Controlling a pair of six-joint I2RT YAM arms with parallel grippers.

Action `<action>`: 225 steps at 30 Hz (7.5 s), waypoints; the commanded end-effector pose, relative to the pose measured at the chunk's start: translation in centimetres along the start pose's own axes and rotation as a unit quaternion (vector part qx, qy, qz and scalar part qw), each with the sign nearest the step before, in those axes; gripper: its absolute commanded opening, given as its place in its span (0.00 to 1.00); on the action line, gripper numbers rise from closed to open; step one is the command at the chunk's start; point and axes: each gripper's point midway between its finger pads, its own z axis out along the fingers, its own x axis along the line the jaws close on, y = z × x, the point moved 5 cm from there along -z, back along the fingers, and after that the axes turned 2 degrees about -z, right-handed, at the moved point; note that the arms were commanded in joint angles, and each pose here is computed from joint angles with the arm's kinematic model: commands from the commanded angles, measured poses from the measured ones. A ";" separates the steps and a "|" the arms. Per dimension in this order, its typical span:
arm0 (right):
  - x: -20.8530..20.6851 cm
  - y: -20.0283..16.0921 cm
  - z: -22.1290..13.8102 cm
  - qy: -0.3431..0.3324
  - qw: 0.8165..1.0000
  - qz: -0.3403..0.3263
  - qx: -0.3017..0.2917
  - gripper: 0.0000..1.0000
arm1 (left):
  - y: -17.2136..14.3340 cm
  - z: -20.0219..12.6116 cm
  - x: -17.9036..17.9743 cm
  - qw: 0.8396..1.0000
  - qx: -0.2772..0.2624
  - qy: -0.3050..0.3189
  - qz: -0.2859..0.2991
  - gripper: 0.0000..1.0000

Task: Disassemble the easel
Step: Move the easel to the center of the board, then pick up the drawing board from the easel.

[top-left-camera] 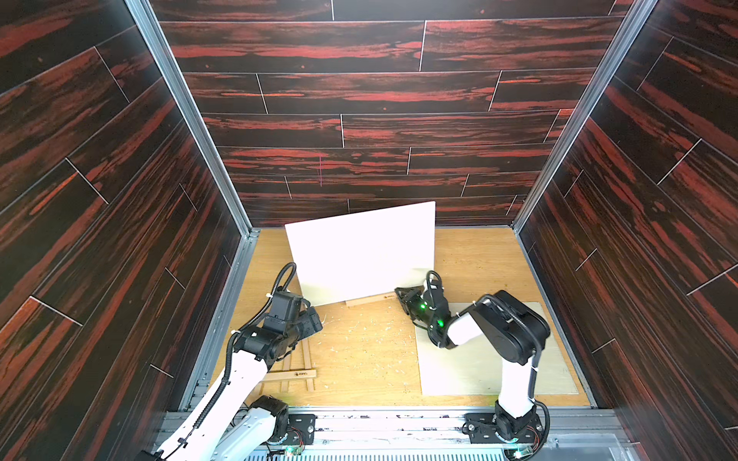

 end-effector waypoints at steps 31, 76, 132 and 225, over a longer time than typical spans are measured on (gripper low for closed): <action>2.0 -0.4 -5.7 -0.054 0.985 -0.134 0.090 0.59 | 8.0 -0.2 0.2 0.989 -0.087 -0.061 0.103 0.95; 4.3 5.5 -8.4 0.150 0.926 -0.292 0.186 0.85 | 14.4 8.2 -3.6 0.888 -0.051 -0.418 0.187 0.61; -1.9 13.2 5.7 0.115 0.990 -0.079 0.002 0.76 | 11.0 9.6 -4.5 0.877 0.059 -0.432 0.205 0.00; 14.9 13.8 -6.8 0.345 0.901 -0.237 -0.110 0.62 | 8.6 2.0 -9.3 0.855 -0.002 -0.452 0.255 0.00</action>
